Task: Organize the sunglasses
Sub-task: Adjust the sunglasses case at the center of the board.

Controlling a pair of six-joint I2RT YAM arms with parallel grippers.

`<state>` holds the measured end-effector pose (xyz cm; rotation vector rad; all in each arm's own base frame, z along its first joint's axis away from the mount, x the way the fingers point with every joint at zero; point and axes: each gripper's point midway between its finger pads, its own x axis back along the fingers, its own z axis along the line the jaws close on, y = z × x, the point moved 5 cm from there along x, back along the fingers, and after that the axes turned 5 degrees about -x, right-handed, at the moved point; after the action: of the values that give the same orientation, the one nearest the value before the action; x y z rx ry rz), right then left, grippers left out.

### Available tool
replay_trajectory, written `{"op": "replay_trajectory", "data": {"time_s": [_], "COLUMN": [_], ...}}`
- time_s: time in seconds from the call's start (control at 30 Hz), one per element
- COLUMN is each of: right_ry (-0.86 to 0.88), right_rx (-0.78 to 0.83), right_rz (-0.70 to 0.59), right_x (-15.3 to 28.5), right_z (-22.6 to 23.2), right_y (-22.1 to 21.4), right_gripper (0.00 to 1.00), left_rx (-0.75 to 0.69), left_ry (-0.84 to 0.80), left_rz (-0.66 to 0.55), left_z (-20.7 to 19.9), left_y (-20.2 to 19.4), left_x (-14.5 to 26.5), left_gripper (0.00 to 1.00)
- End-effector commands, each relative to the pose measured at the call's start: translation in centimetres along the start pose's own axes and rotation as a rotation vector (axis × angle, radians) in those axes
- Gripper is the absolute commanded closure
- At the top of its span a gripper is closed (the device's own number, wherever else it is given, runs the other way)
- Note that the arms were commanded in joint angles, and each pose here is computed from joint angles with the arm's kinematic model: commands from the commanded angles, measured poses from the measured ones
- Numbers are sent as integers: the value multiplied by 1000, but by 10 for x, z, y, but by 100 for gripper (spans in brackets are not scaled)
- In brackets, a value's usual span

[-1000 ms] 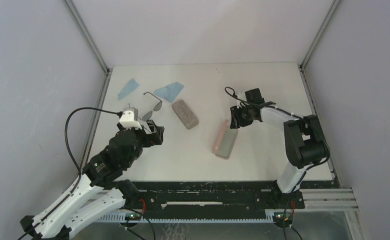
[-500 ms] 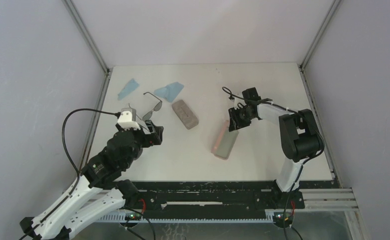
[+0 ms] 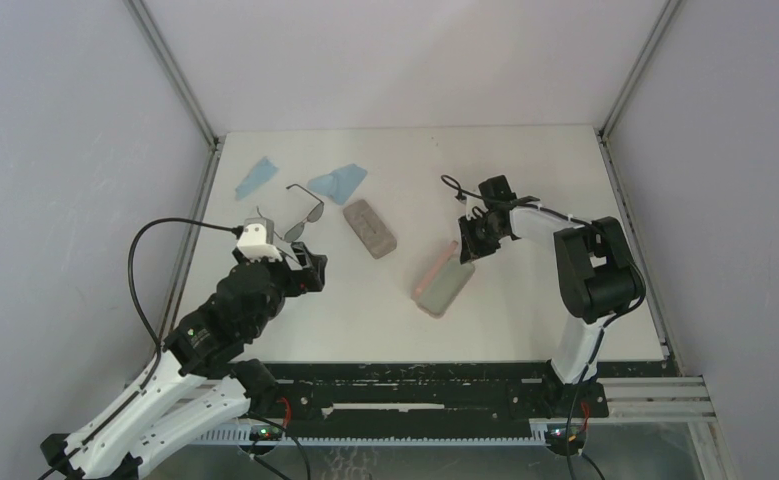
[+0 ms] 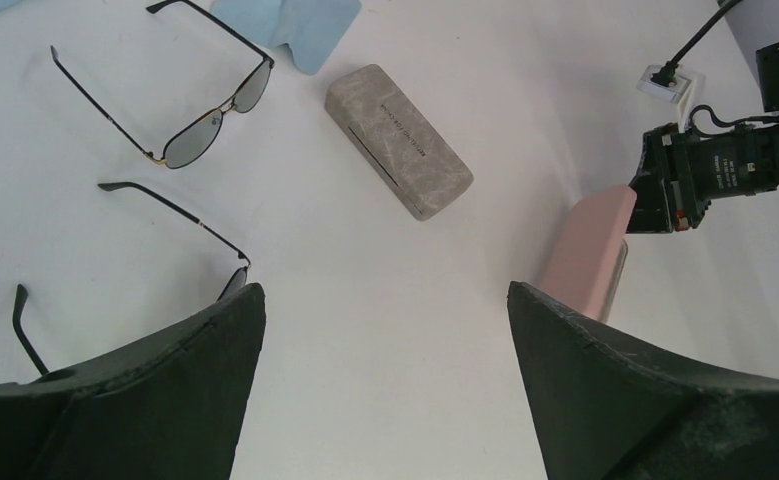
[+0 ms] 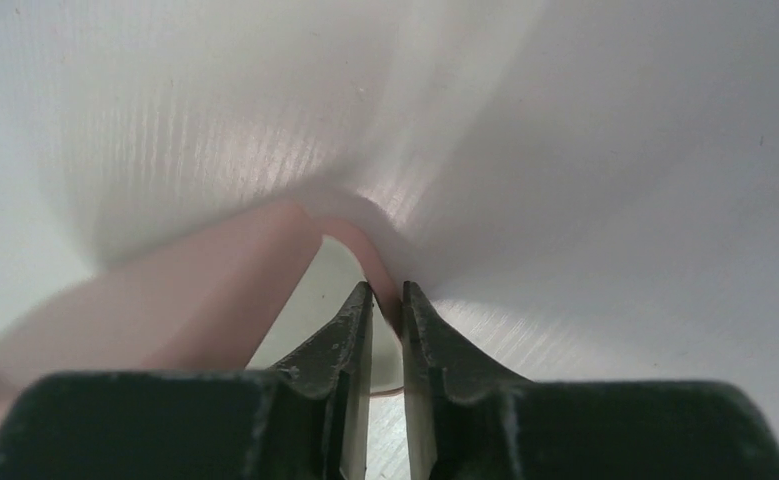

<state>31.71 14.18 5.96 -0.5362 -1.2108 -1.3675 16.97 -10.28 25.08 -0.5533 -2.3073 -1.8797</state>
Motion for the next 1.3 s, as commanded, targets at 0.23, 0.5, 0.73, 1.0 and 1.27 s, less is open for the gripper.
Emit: {"op": "replay_trajectory", "data": {"time_s": [0.23,0.5,0.73,1.0,1.27], "right_ry": [-44,-77,-90,-81,-104], "right_rx": [-162,-257,-308,-323,-311], "right_rz": [-209,-341,-352,-327,-358], "right_x": [22,22,12,3,24], "right_z": [5,-9,-17,-21,-23], "right_y": [32,59,73,81,82], "right_gripper": [99,100,100,92,73], "left_rx": [18,3,0,-10,2], "left_ry": [35,59,67,86,106], "left_rz": [-25,-25,-27,5,22], "left_z": [4,7,8,10,13], "left_y": [2,4,5,-4,-8], "left_x": [-2,-1,-2,-6,-9], "left_gripper": [5,5,5,5,5]}}
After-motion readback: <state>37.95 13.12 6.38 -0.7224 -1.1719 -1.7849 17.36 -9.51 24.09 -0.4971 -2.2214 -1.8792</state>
